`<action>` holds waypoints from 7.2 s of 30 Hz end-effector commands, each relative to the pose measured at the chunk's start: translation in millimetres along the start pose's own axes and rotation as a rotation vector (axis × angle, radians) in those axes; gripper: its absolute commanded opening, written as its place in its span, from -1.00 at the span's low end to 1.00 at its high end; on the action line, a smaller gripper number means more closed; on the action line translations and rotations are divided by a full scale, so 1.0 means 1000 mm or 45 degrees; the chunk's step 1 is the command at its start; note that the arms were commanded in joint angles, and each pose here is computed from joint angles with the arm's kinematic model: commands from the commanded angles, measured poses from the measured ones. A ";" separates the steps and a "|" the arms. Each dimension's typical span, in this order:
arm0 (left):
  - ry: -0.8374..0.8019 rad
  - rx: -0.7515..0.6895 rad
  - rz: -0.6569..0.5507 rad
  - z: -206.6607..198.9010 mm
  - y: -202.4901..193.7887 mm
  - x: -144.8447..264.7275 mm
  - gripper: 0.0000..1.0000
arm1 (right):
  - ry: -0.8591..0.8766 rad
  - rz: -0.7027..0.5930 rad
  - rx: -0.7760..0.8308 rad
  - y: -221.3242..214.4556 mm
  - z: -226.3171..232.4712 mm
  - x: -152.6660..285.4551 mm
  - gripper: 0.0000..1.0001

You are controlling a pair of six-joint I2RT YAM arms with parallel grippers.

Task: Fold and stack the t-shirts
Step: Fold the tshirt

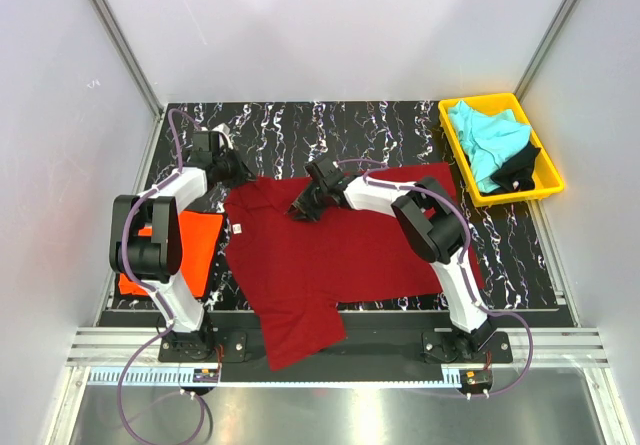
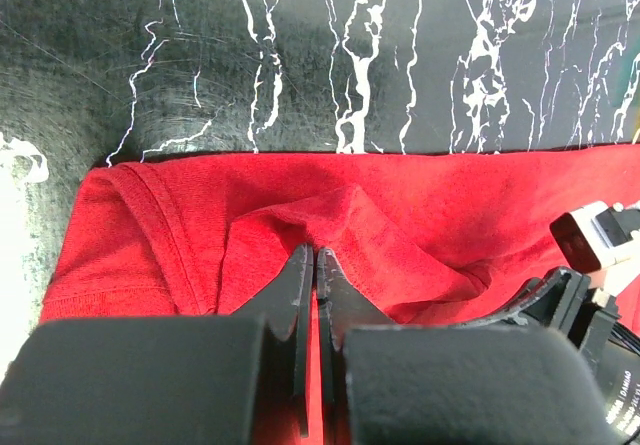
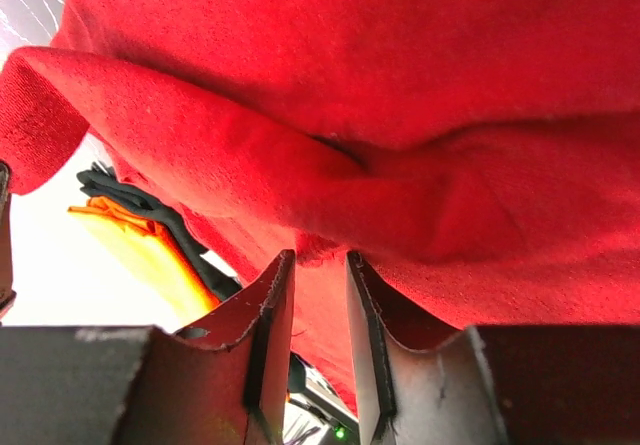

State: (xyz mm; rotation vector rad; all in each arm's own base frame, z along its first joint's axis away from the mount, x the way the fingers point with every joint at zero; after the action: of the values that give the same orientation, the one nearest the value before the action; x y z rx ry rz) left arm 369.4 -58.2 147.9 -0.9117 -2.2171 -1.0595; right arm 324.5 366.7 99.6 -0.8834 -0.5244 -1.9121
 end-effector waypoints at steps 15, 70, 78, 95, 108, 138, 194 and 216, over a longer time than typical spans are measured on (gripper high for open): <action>-0.056 -0.068 -0.118 -0.010 0.008 0.021 -1.00 | 0.052 -0.049 0.004 0.005 0.015 0.003 -0.88; 0.043 0.082 0.123 0.021 -0.103 0.095 -1.00 | 0.052 0.312 0.706 -0.007 -0.035 0.087 -1.00; 0.021 0.177 0.229 0.025 -0.121 0.095 -1.00 | 0.029 0.353 0.697 -0.007 -0.050 0.093 -1.00; 0.166 0.296 0.228 0.040 -0.145 0.103 -1.00 | -0.001 0.402 0.682 0.004 -0.063 0.079 -0.97; 0.267 0.296 0.040 0.029 -0.130 0.136 0.07 | -0.082 0.366 0.736 0.019 -0.062 0.108 -0.44; 0.437 -0.257 0.153 0.021 0.042 -0.007 0.11 | -0.163 0.109 0.767 0.071 -0.097 0.237 -0.02; 0.312 -0.027 0.243 -0.024 -0.231 0.172 -0.12 | -0.366 -0.245 0.337 0.066 -0.176 0.294 0.14; 0.511 -0.249 0.617 -0.022 -0.321 0.199 -0.16 | -0.318 -0.217 0.331 0.045 -0.186 0.296 0.19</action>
State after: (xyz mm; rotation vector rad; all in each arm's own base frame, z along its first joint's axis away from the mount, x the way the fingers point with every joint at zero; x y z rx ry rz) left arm 8.2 -162.5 146.2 -1.1998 -1.4731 -1.1818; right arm 205.3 49.1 192.5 -1.0059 -0.9987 -1.7997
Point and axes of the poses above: each gripper's point midway between its finger pads, its own x axis back along the fingers, its own z axis along the line the jaws close on, y = z × x, the point moved 10 cm from there along x, back along the fingers, and after that the axes turned 4 degrees about x, right-handed, at the moved point
